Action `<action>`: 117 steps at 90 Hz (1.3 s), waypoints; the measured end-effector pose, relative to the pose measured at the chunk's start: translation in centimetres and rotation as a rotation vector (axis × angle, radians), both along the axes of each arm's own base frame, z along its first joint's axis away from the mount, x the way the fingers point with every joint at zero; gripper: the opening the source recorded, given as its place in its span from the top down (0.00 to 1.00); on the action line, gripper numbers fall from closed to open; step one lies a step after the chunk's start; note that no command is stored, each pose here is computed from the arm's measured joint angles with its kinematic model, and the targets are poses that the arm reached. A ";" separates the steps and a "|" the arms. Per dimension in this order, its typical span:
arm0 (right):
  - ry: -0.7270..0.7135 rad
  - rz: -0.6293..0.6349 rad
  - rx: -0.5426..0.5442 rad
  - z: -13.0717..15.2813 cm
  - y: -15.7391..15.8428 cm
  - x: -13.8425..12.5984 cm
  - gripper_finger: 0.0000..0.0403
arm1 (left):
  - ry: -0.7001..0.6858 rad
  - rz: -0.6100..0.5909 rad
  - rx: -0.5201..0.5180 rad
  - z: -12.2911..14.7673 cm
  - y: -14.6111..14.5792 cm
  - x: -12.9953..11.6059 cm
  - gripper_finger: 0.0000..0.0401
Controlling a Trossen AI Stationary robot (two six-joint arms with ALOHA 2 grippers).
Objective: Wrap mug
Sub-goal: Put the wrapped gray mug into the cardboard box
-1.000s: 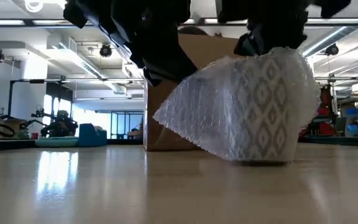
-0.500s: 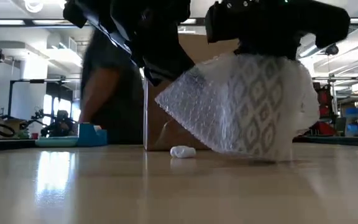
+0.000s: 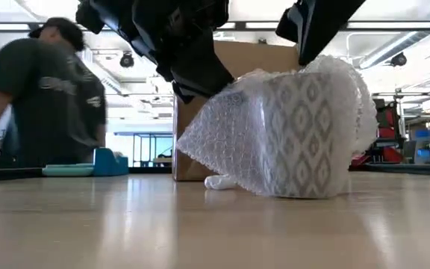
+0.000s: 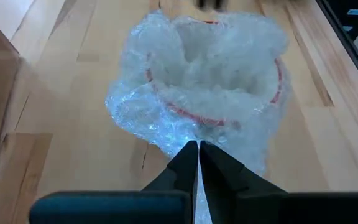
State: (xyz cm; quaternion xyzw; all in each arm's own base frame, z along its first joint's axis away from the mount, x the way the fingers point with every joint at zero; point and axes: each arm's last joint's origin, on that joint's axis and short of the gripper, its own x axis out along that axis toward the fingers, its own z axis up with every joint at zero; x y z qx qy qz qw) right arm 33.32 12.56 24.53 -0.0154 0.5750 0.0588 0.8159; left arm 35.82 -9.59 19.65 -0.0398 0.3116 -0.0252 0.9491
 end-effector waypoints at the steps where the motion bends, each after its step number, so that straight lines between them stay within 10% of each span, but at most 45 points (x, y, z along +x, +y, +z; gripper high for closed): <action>1: -0.005 0.007 0.002 0.0 0.2 0.0 0.90 | 0.000 0.000 0.000 0.0 0.0 0.0 0.99; 40: 0.085 0.074 -0.052 -5.7 2.1 1.0 0.50 | 0.005 0.000 0.001 0.0 0.0 0.0 0.99; 70: 0.107 0.095 -0.098 -6.1 1.8 1.0 0.95 | 0.006 0.002 0.002 0.0 0.0 0.0 0.99; 117: -0.189 0.211 -0.144 8.4 -1.5 -3.7 0.96 | -0.099 0.002 0.007 2.1 0.1 0.0 0.99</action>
